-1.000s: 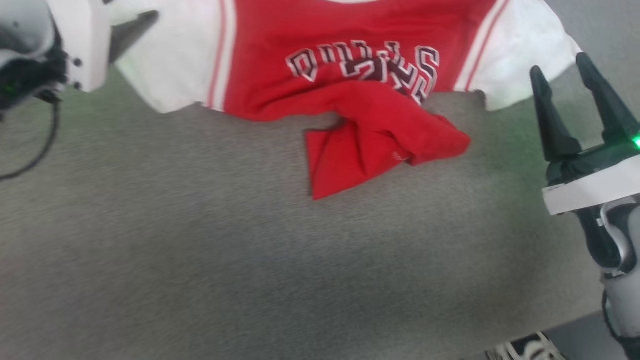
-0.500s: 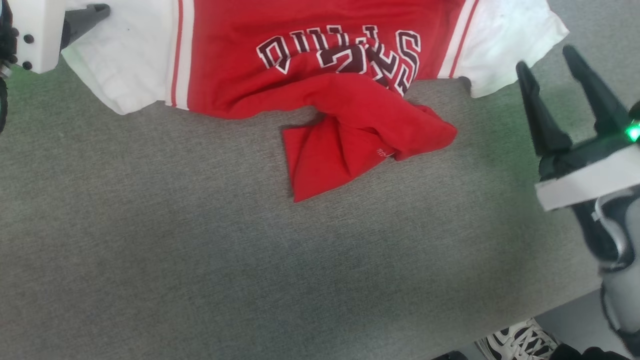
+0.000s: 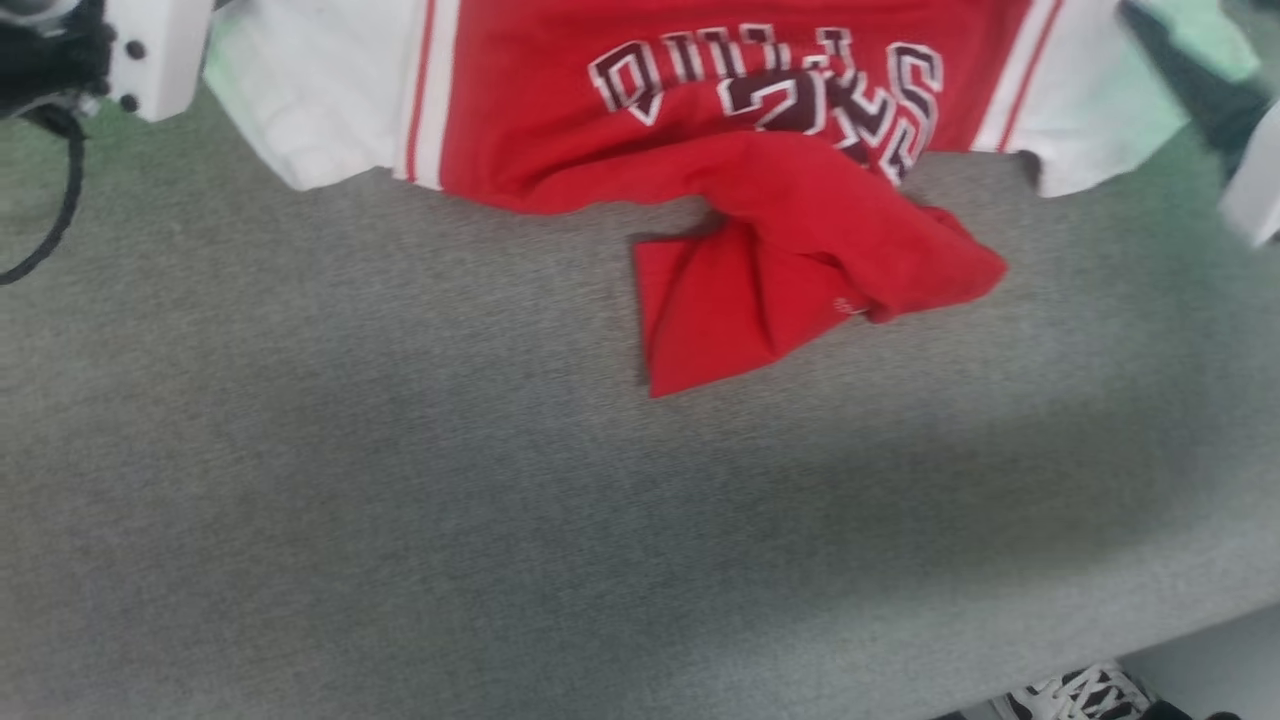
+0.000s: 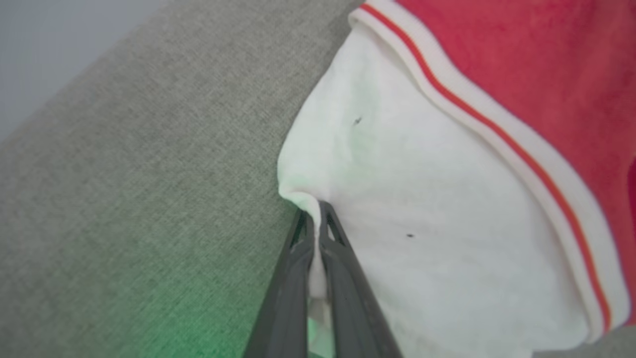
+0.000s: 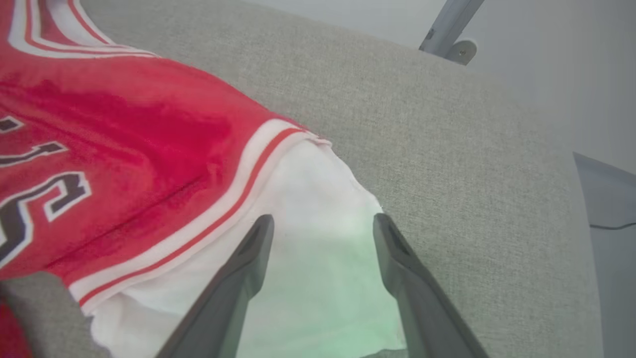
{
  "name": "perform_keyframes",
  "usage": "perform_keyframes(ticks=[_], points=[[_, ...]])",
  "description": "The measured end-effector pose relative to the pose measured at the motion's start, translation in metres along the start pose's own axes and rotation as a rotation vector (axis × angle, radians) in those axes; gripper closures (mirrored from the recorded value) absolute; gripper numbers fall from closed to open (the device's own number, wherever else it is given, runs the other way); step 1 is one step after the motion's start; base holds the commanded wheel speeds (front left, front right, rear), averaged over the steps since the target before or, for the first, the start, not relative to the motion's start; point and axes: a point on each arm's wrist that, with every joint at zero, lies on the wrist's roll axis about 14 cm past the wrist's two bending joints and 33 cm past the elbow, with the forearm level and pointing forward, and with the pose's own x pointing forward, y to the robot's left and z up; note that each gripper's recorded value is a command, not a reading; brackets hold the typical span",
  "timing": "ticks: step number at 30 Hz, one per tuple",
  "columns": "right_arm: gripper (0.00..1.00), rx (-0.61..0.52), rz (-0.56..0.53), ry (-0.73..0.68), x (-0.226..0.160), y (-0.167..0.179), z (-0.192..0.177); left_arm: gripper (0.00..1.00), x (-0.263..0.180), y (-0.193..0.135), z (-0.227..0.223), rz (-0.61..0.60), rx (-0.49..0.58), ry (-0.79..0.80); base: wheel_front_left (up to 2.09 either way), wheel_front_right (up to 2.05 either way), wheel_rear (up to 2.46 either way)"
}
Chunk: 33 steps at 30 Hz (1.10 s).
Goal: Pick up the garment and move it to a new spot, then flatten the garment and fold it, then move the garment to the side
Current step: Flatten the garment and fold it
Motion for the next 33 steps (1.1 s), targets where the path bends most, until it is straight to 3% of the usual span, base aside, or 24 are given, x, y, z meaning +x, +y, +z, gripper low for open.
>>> perform_keyframes(ticks=[8, 14, 16, 17, 25, 33], points=[[0.0, 0.061, 0.027, 0.243, 0.028, -0.01, -0.025, 1.0, 0.004, 0.001, 0.0, -0.015, 0.008, -0.023, 0.0, 0.0, 0.0], [0.0, 0.081, 0.032, 0.315, 0.042, -0.013, -0.036, 1.0, 0.008, 0.002, -0.001, -0.023, 0.009, -0.03, 0.0, 0.0, 0.0], [0.56, 0.077, 0.035, 0.312, 0.045, -0.012, -0.036, 1.0, 0.009, 0.002, 0.0, -0.025, 0.008, -0.038, 0.0, 0.0, 0.0], [1.0, 0.081, 0.038, 0.309, 0.048, -0.011, -0.036, 1.0, 0.009, 0.001, 0.0, -0.029, 0.006, -0.044, 0.0, 0.0, 0.0], [1.0, 0.062, 0.017, 0.199, 0.048, -0.019, -0.017, 1.0, 0.005, -0.011, 0.019, -0.062, -0.043, -0.165, 0.0, 0.0, 0.0], [1.0, 0.083, 0.009, -0.101, 0.036, -0.026, 0.061, 1.0, -0.05, -0.001, 0.07, 0.032, -0.026, -0.485, 0.0, 0.0, 0.0]])
